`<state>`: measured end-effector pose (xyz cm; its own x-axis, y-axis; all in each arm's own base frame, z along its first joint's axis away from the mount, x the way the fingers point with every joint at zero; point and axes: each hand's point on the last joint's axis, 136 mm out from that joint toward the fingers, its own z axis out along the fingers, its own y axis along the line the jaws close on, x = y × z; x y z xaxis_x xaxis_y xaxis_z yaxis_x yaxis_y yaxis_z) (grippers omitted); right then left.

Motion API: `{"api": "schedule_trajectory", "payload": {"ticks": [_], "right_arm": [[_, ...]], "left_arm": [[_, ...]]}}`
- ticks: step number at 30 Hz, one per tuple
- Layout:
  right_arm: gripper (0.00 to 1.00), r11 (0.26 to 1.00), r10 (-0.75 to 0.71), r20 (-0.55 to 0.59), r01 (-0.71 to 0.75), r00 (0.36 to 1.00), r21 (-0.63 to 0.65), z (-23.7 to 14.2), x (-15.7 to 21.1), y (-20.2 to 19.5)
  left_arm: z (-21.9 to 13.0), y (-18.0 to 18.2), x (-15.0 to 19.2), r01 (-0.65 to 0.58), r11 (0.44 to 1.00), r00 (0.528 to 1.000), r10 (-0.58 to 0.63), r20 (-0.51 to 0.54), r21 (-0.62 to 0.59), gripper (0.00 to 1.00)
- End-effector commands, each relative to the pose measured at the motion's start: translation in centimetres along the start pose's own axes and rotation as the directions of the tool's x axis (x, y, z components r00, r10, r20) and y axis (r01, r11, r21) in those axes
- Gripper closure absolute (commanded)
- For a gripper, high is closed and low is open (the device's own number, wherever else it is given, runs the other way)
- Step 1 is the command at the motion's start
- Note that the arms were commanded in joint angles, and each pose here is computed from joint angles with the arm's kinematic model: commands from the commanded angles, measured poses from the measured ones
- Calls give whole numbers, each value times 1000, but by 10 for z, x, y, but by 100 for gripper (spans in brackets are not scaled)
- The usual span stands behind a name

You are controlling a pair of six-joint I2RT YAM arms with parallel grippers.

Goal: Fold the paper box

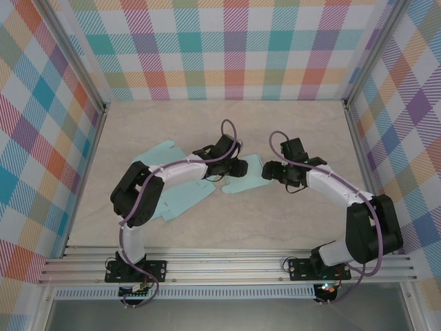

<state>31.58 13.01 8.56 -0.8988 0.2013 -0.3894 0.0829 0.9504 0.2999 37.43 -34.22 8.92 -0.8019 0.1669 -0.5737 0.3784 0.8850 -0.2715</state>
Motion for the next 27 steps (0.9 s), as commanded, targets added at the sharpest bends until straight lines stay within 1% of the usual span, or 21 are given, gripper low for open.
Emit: {"api": "schedule_trajectory", "payload": {"ticks": [1, 3, 6, 8, 9, 12, 14, 17, 20, 22, 27], "right_arm": [[15, 996, 36, -9, -37, 999, -79, -4, 6, 10], [11, 992, 56, -16, -57, 998, -112, -7, 11, 14], [8, 983, 96, -16, -97, 995, -156, -11, 18, 17], [4, 972, 130, -22, -131, 991, -196, -12, 25, 20], [1, 964, 152, -27, -155, 988, -218, -11, 28, 21], [0, 935, 207, -39, -209, 978, -287, -8, 35, 27], [0, 910, 238, -49, -241, 970, -338, -5, 37, 33], [0, 871, 283, -63, -284, 957, -400, 2, 38, 39], [1, 829, 320, -79, -319, 944, -459, 12, 38, 45], [2, 817, 329, -91, -332, 940, -471, 20, 39, 47], [6, 803, 349, -92, -348, 933, -483, 38, 38, 47]], "left_arm": [[-35, 24, -41, -50, 987, 994, 64, 93, -154, 41], [-33, 41, -48, -44, 980, 994, 62, 88, -193, 37], [-20, 52, -53, -53, 986, 997, 62, 51, -157, 30], [-7, 57, -50, -82, 986, 997, 84, 1, -141, 29], [-1, 59, -50, -99, 986, 995, 97, -20, -135, 29], [14, 66, -44, -121, 985, 991, 113, -72, -123, 29], [21, 68, -41, -113, 989, 990, 105, -91, -97, 30], [29, 71, -35, -76, 996, 991, 70, -118, -51, 35], [35, 69, -26, -48, 999, 988, 47, -144, -2, 42], [39, 64, -20, -33, 999, 986, 38, -163, 30, 48], [44, 67, -8, 11, 999, 982, -4, -189, 35, 57]]}}
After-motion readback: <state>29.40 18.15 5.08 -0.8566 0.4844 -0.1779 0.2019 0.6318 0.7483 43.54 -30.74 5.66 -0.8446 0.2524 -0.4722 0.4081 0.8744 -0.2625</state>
